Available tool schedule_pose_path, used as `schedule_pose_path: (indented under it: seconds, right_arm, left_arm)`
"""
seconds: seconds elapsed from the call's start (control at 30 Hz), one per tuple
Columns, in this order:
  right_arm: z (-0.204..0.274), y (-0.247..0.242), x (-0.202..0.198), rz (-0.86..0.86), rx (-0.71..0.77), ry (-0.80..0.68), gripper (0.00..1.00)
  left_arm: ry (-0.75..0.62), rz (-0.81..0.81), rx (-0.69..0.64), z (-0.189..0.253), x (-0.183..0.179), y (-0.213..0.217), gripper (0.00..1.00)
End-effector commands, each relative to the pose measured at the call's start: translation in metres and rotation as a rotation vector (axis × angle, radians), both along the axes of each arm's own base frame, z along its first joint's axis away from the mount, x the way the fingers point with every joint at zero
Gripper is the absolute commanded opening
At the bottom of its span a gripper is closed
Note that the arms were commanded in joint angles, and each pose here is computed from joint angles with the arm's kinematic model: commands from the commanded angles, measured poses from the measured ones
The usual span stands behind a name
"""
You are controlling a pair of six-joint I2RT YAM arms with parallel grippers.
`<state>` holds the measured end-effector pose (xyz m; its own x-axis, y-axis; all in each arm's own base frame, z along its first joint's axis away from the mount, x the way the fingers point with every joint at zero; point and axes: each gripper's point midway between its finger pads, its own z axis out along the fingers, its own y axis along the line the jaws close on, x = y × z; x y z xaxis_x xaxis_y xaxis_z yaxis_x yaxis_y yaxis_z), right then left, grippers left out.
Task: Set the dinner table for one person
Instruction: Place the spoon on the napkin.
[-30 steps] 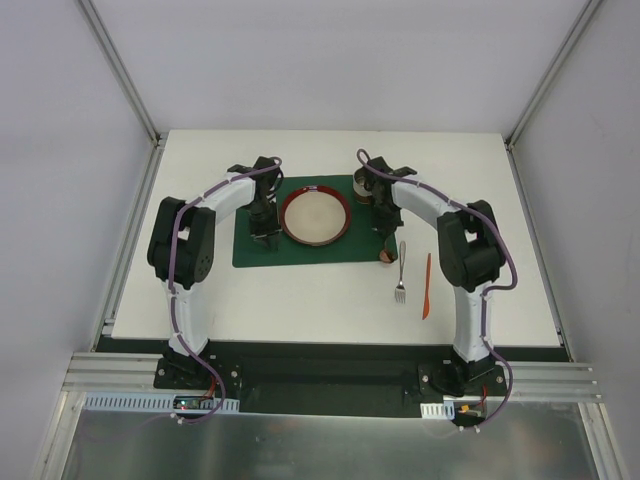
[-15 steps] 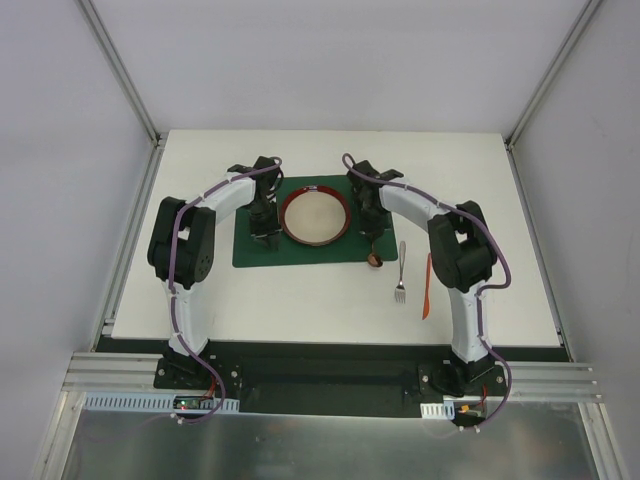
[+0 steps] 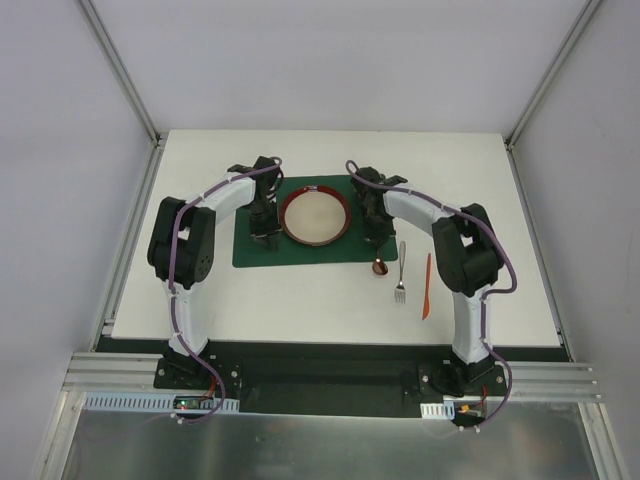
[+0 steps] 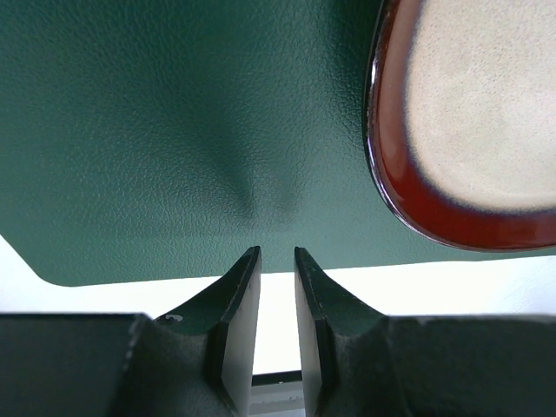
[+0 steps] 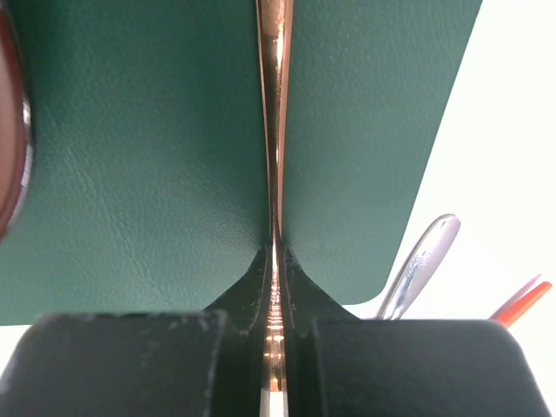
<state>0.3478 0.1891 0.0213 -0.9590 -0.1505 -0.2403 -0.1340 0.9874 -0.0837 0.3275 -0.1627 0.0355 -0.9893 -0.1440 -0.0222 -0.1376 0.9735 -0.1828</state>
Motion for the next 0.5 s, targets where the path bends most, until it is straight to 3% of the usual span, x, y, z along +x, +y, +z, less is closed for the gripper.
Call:
schedule_pose_path:
  seconds: [0.0,0.13,0.2,0.27,0.47]
  right_arm:
    - [0.006,-0.012,-0.023,0.011,-0.040,0.032,0.00]
    - [0.005,-0.015,-0.029,-0.001,-0.064,0.017,0.01]
    - [0.008,-0.016,-0.027,-0.001,-0.077,0.006,0.15]
    - [0.018,-0.017,-0.023,0.002,-0.089,-0.019,0.24]
    - [0.063,-0.016,-0.013,0.018,-0.089,-0.118,0.31]
  left_arm:
    - [-0.018,-0.028,-0.013,0.009,0.002,-0.005,0.22]
    - [-0.015,-0.026,-0.012,0.009,0.002,-0.005,0.22]
    - [-0.012,-0.025,-0.018,0.008,0.002,-0.006,0.22]
    - [-0.012,-0.025,-0.014,0.008,0.001,-0.005,0.22]
    - [-0.024,-0.024,-0.025,0.015,-0.001,-0.006,0.23]
